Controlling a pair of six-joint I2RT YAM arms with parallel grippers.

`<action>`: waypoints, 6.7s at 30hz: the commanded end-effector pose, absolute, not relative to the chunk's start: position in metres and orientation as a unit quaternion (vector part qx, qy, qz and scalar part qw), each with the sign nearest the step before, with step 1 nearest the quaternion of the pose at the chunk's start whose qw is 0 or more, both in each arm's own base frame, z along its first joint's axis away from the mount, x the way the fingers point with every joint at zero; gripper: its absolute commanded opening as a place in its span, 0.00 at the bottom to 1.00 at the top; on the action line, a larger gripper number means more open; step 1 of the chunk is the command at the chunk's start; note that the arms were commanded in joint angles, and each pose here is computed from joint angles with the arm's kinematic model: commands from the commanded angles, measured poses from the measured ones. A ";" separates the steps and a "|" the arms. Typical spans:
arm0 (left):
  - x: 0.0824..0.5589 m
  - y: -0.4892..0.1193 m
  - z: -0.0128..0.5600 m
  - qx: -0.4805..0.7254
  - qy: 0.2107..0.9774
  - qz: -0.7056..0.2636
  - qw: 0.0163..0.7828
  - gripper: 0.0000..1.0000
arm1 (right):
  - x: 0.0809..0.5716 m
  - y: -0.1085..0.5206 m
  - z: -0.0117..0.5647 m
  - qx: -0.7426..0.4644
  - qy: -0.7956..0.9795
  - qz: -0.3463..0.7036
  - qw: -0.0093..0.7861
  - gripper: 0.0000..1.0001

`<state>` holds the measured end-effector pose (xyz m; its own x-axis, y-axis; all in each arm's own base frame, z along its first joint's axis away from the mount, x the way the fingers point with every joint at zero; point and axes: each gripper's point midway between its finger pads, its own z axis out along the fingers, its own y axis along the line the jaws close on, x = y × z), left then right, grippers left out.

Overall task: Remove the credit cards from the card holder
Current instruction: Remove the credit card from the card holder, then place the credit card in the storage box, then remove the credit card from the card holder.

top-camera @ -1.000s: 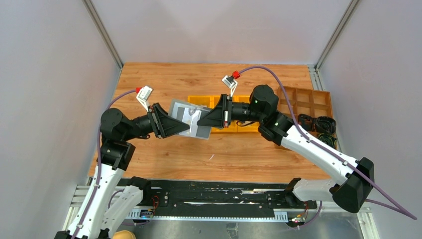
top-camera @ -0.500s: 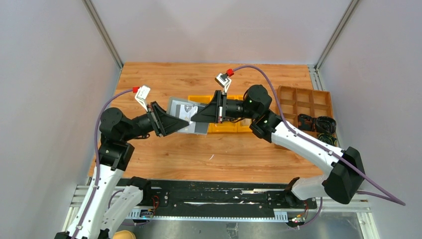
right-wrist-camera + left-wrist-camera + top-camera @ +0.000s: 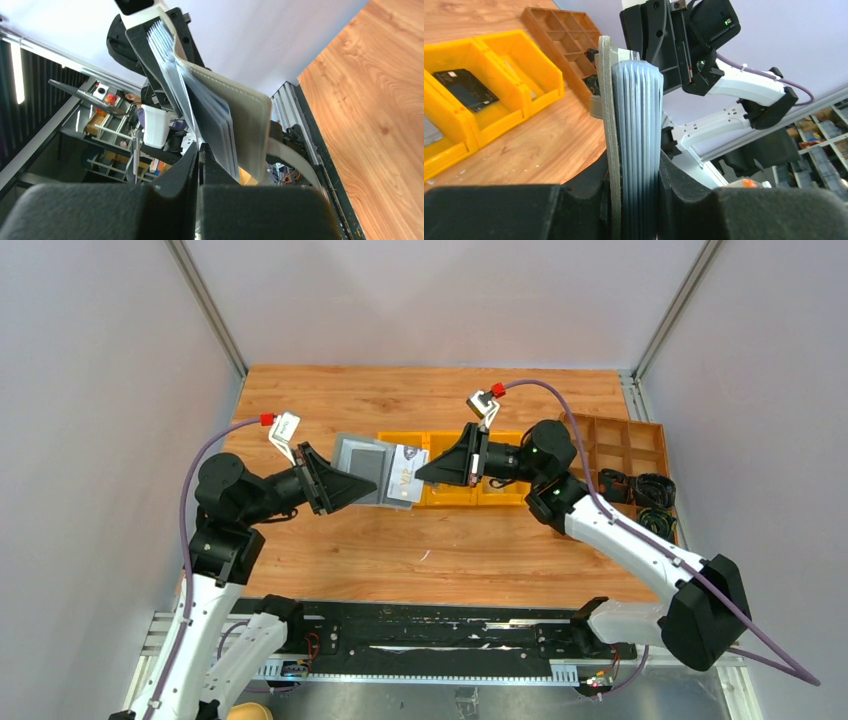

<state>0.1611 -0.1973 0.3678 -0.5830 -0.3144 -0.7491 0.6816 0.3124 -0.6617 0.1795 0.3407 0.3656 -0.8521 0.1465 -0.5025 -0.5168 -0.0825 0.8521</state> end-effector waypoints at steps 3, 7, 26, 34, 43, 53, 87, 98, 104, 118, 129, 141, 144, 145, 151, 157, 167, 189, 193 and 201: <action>0.174 -0.176 0.392 0.155 0.670 -0.475 0.550 0.00 | 0.203 0.302 0.349 -0.121 0.669 0.689 0.251 0.00; 0.212 -0.133 0.374 0.105 0.711 -0.322 0.616 0.00 | 0.230 0.277 0.326 -0.099 0.716 0.629 0.288 0.00; 0.141 -0.167 0.389 0.260 0.648 -0.413 0.585 0.00 | 0.357 0.370 0.146 -0.060 0.906 0.366 0.202 0.00; 0.123 -0.177 0.396 0.278 0.628 -0.463 0.560 0.00 | 0.368 0.407 0.097 -0.071 0.920 0.344 0.173 0.00; 0.113 -0.184 0.396 0.299 0.620 -0.491 0.534 0.00 | 0.374 0.417 0.107 -0.099 0.911 0.348 0.197 0.30; 0.110 -0.184 0.399 0.307 0.613 -0.491 0.538 0.00 | 0.341 0.388 0.262 -0.169 0.850 0.402 0.296 0.73; 0.123 -0.185 0.380 0.308 0.635 -0.478 0.523 0.00 | 0.131 0.386 0.380 -0.346 0.624 0.654 0.252 0.33; 0.108 -0.187 0.373 0.325 0.638 -0.496 0.492 0.48 | 0.146 0.380 0.377 -0.329 0.650 0.619 0.292 0.00; 0.108 -0.188 0.376 0.326 0.635 -0.497 0.493 0.47 | 0.145 0.379 0.377 -0.331 0.651 0.618 0.290 0.00; 0.115 -0.187 0.378 0.302 0.643 -0.495 0.501 0.48 | 0.141 0.378 0.380 -0.334 0.655 0.618 0.277 0.00; 0.125 -0.182 0.366 0.299 0.648 -0.465 0.524 0.93 | 0.148 0.386 0.381 -0.296 0.706 0.566 0.305 0.00; 0.121 -0.183 0.362 0.295 0.636 -0.476 0.531 0.96 | 0.150 0.398 0.380 -0.285 0.728 0.537 0.317 0.00; 0.135 -0.176 0.356 0.288 0.641 -0.439 0.560 0.93 | 0.147 0.402 0.382 -0.287 0.726 0.538 0.317 0.00; 0.138 -0.174 0.356 0.285 0.644 -0.428 0.567 0.91 | 0.146 0.403 0.381 -0.288 0.727 0.538 0.315 0.00; 0.154 -0.163 0.354 0.270 0.652 -0.380 0.599 0.86 | 0.144 0.406 0.384 -0.288 0.723 0.543 0.315 0.00; 0.154 -0.161 0.351 0.274 0.653 -0.371 0.601 0.84 | 0.145 0.407 0.381 -0.288 0.727 0.539 0.312 0.00; 0.153 -0.151 0.366 0.269 0.643 -0.340 0.631 0.61 | 0.136 0.394 0.385 -0.304 0.706 0.550 0.327 0.00; 0.159 -0.143 0.381 0.227 0.647 -0.333 0.648 0.38 | 0.098 0.379 0.414 -0.368 0.607 0.627 0.320 0.00; 0.158 -0.144 0.379 0.225 0.652 -0.338 0.640 0.67 | 0.094 0.379 0.416 -0.375 0.599 0.634 0.315 0.00; 0.129 -0.167 0.381 0.251 0.642 -0.431 0.583 0.95 | 0.089 0.379 0.420 -0.386 0.588 0.640 0.308 0.00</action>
<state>0.1477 -0.1528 0.3757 -0.1231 -0.1591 -0.9796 0.7646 0.6140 -0.1958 0.1033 0.3823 0.3845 -0.5701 -0.1196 -0.8128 -0.8187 0.0004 0.5742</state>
